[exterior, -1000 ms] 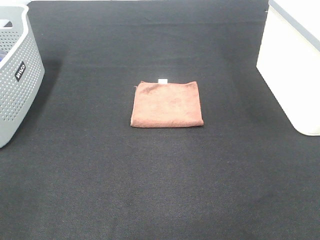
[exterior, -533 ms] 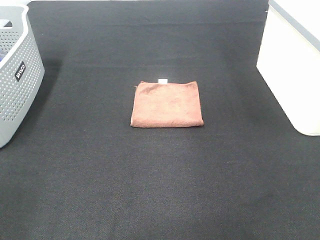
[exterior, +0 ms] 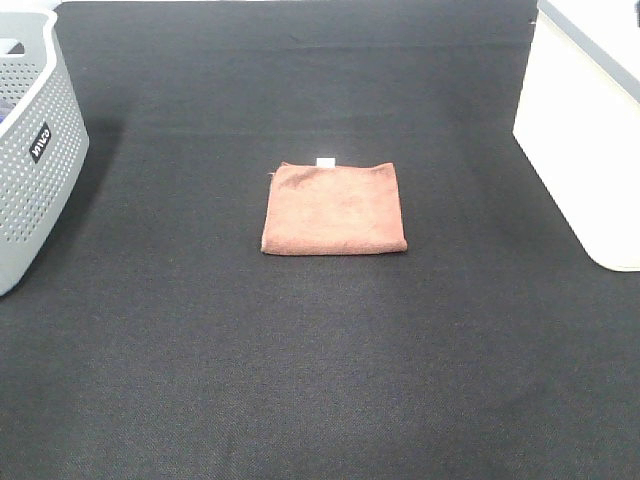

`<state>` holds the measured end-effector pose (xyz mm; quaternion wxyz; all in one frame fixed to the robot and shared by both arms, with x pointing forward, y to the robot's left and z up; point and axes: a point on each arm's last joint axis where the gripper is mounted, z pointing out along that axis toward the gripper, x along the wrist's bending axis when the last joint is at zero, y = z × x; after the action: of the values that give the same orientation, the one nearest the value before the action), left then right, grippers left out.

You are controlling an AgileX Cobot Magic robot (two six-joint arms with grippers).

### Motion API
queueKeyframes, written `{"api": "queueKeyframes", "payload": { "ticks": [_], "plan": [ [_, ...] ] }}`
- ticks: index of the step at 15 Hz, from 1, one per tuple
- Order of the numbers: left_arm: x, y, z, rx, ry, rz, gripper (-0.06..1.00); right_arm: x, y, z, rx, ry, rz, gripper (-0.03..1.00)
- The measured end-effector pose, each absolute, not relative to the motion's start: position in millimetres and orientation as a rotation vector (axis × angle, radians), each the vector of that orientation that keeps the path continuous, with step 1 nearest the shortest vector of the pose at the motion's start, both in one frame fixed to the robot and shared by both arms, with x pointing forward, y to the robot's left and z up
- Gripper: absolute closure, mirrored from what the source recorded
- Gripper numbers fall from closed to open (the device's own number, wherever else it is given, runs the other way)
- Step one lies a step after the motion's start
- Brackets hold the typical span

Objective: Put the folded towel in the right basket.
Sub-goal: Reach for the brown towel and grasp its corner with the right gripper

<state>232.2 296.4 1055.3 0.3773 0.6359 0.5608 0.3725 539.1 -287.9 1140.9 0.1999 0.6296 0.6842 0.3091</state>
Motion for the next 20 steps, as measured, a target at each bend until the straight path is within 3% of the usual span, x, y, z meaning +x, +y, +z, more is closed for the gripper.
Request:
{"api": "queueKeyframes", "payload": {
  "ticks": [5,11,15,20],
  "plan": [
    [232,296,1055,1.626,1.434,0.952,0.07,573,-222,1116,1.6,2.182,0.856,0.33],
    [232,296,1055,1.626,1.434,0.952,0.07,625,-167,1037,1.749,2.453,0.858,0.33],
    [232,296,1055,1.626,1.434,0.952,0.07,660,-151,984,1.863,2.564,0.814,0.26],
    [232,296,1055,1.626,1.434,0.952,0.07,699,-156,921,2.069,2.589,0.812,0.24]
  ]
}}
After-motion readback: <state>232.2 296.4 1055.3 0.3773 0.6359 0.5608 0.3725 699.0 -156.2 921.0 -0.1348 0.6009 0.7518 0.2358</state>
